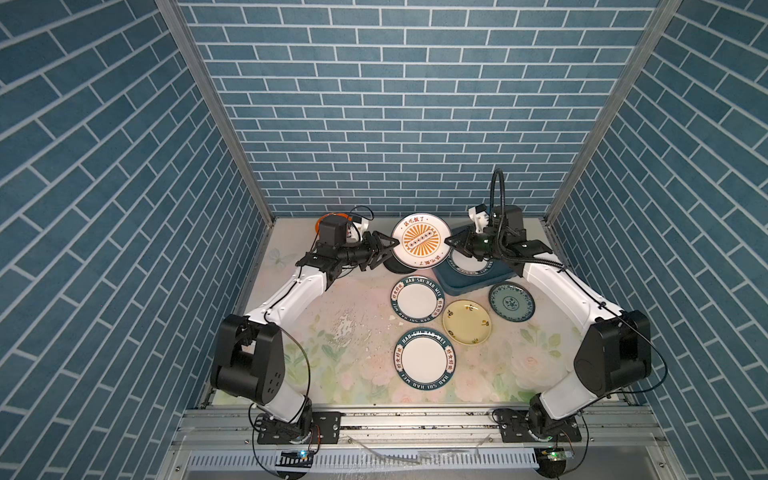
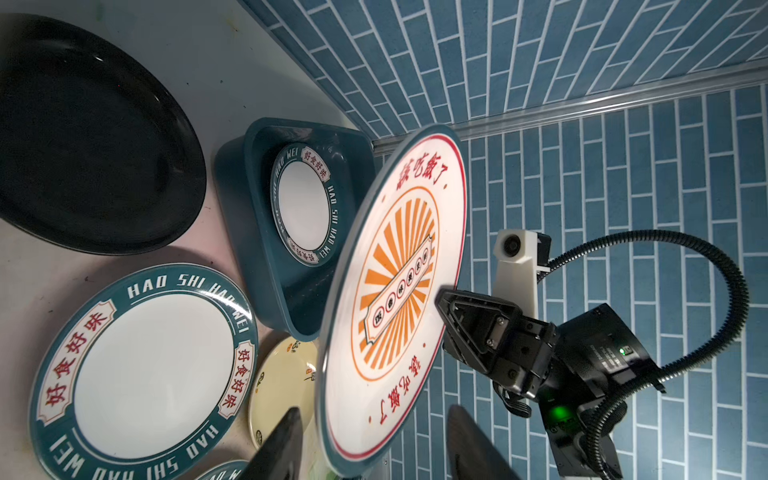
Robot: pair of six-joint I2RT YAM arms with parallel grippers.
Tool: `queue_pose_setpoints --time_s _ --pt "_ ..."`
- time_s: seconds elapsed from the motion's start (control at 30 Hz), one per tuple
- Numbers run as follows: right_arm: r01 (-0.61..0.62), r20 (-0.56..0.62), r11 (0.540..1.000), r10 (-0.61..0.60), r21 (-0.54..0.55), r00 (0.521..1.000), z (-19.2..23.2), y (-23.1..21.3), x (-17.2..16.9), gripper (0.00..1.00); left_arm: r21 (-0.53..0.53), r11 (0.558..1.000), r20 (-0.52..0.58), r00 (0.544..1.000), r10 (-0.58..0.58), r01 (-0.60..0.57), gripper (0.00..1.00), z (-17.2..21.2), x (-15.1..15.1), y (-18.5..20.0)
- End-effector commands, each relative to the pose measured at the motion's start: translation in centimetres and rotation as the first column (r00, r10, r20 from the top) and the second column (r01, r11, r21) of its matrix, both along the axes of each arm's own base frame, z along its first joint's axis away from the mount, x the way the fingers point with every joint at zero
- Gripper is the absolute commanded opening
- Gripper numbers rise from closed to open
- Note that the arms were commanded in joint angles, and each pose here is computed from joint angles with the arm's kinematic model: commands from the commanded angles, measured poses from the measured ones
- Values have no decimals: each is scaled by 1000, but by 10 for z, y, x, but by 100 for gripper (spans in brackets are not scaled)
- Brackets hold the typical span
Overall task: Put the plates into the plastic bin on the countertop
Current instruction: 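Grasp the sunburst plate rim with the right gripper while the left holds it, then lower the sunburst plate into the bin with the right gripper while the left withdraws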
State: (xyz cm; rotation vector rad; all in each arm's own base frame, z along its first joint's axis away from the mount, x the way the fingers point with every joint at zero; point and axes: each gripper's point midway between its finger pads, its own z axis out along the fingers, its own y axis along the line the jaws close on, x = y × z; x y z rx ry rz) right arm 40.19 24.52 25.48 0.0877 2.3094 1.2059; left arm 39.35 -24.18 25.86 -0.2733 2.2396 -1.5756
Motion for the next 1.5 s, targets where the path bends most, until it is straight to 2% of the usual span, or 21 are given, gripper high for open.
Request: queue_pose_setpoints --time_s 0.0,0.03,0.17,0.73,1.47 --pt "36 13 999 -37 34 999 10 -7 5 0 5 1000 39 999 -1 0 92 8 4 -1" --pt "41 13 998 -42 38 999 10 -9 5 0 10 1000 44 999 -1 1 100 9 4 -1" --pt "61 10 997 -61 53 998 11 -17 9 0 43 999 51 999 5 -7 100 9 6 1" --pt "154 2 988 -154 30 988 4 -63 15 0 47 999 109 994 12 -17 100 25 5 4" --pt "233 -57 969 -238 -76 970 -50 -127 50 0 75 995 138 989 55 -65 100 24 -12 16"
